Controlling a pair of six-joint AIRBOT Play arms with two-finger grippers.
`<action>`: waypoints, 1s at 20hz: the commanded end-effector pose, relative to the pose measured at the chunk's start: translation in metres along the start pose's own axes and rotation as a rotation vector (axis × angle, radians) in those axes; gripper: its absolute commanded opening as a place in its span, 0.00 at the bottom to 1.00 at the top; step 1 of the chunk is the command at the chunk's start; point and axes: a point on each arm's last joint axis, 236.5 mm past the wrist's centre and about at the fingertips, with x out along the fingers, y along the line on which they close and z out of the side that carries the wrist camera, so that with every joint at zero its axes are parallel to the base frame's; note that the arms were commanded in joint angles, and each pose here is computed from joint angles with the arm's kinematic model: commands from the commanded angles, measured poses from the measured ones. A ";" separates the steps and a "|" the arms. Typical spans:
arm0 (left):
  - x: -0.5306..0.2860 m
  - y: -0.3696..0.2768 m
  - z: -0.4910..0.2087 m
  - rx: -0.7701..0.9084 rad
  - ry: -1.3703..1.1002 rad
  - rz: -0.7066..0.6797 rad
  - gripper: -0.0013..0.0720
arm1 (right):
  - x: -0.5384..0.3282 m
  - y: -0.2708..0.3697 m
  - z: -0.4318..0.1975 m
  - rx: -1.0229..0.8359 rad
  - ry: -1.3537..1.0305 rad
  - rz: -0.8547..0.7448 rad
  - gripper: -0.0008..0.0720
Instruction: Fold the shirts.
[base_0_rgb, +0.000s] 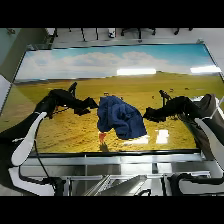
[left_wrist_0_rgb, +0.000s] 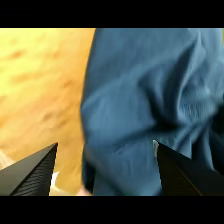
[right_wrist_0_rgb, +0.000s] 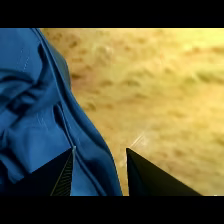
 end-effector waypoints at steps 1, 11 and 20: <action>0.042 -0.010 0.007 0.023 0.055 -0.036 0.93 | 0.021 0.010 0.009 -0.032 0.009 0.000 0.54; 0.048 -0.043 0.026 0.104 0.081 -0.077 0.04 | 0.020 0.024 0.030 -0.091 -0.033 0.011 0.03; -0.323 -0.301 0.049 0.623 -0.659 -0.350 0.03 | -0.353 0.219 0.109 -0.584 -0.764 0.131 0.03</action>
